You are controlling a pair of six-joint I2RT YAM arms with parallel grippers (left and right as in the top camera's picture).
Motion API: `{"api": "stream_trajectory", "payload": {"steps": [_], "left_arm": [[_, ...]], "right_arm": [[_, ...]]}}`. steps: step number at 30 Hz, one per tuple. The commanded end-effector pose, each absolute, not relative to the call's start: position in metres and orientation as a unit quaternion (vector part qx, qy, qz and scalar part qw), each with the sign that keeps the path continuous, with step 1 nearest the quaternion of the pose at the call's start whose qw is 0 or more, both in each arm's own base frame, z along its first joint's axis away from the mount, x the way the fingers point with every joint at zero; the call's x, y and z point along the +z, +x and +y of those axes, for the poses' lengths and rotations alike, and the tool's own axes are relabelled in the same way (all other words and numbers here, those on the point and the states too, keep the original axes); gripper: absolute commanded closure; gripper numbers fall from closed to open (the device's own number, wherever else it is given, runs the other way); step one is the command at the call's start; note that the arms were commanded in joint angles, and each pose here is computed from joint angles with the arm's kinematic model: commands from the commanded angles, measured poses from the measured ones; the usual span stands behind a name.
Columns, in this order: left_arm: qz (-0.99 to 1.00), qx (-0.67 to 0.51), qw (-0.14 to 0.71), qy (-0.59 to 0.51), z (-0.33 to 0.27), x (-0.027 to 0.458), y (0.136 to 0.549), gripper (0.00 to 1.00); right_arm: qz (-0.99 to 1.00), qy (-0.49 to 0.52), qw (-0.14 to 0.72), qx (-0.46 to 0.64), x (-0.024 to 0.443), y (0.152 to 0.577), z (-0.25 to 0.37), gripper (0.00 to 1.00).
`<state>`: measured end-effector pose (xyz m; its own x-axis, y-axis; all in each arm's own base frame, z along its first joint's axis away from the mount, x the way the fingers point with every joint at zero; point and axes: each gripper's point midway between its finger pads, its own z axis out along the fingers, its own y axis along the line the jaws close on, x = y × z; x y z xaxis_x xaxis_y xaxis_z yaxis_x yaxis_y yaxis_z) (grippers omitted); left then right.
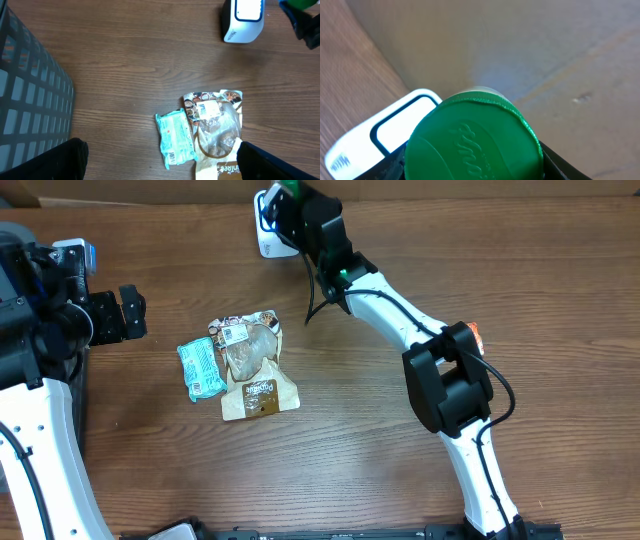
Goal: Scan the item barcode
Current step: 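Hold the jar with the right gripper over the white scanner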
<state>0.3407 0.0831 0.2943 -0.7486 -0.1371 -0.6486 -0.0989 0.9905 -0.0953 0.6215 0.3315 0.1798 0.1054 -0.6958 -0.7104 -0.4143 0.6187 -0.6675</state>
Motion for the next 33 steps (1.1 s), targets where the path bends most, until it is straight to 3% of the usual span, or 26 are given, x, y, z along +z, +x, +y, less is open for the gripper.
{"api": "stream_trajectory", "payload": {"steps": [1, 24, 33], "left_arm": [[0.933, -0.028, 0.355, -0.049, 0.081, 0.299, 0.342, 0.01], [0.933, -0.028, 0.355, -0.049, 0.081, 0.299, 0.342, 0.0], [0.933, -0.028, 0.355, -0.049, 0.081, 0.299, 0.342, 0.0]], "right_arm": [[0.596, -0.464, 0.636, -0.155, 0.205, 0.624, 0.339, 0.54], [0.558, -0.506, 0.632, -0.182, 0.206, 0.617, 0.353, 0.54], [0.573, -0.468, 0.663, -0.117, 0.247, 0.596, 0.371, 0.53]]}}
